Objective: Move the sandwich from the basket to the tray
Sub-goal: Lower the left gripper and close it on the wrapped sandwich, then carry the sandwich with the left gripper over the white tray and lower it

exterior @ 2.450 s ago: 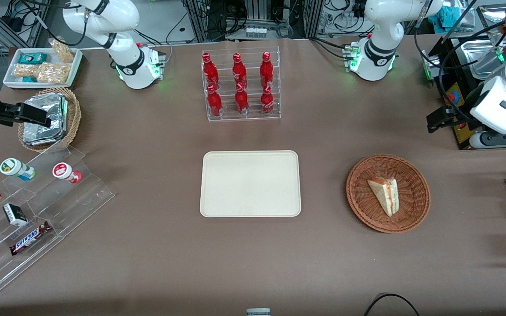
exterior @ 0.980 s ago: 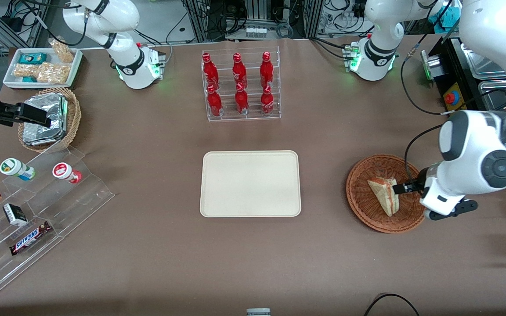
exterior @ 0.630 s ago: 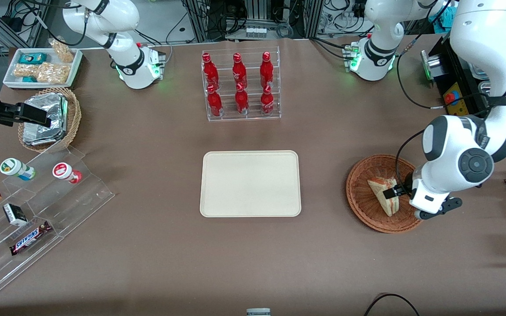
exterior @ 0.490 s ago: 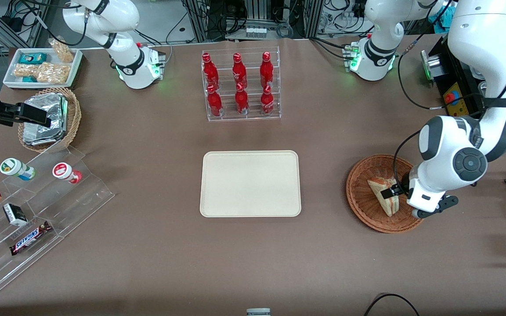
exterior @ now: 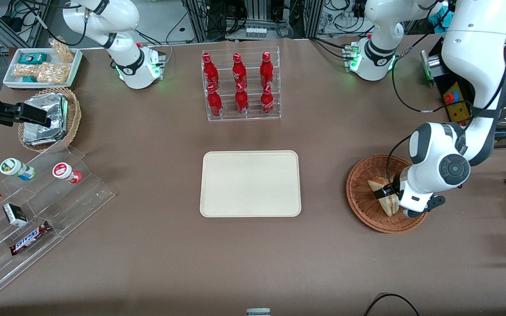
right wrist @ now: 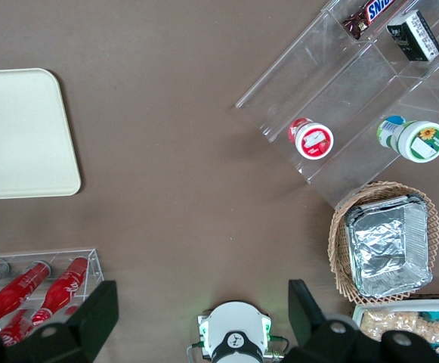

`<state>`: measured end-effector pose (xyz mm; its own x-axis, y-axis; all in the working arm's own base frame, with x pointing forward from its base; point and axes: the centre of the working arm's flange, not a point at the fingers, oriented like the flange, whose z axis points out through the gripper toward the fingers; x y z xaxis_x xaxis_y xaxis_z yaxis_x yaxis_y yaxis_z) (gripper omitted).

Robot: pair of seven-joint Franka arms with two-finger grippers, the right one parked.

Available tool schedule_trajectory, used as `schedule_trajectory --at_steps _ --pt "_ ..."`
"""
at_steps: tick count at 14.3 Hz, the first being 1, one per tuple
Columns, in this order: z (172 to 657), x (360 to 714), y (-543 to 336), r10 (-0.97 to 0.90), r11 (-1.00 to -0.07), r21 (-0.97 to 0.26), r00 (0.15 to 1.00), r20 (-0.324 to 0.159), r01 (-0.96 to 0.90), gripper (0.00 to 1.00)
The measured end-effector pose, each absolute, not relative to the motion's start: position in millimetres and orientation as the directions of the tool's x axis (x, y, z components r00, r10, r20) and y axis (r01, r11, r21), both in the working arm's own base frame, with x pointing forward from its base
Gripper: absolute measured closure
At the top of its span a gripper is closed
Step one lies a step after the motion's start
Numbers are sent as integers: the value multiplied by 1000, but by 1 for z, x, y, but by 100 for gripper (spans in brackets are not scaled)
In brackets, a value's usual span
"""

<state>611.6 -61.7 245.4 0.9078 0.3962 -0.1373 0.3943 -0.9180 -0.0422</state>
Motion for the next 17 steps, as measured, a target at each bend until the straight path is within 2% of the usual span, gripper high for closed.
schedule_trajectory --at_steps 1,2,3,7,8,11,12,14,17 --pt "241 612 -62 411 -912 -42 901 -138 409 5" --pt "237 612 -62 429 -903 -44 892 -139 428 5" --pt "234 612 -62 442 -897 -46 886 -139 441 12" --pt "235 612 -63 451 -892 -47 882 -139 449 54" --pt "237 611 -63 450 -893 -47 882 -138 448 62" --pt "262 608 -71 433 -901 -61 890 -143 429 77" --pt "277 606 -80 400 -917 -59 906 -137 395 81" --pt "308 599 -124 280 -960 -37 954 -109 278 81" --pt "334 571 -242 89 -996 -15 992 -86 88 81"
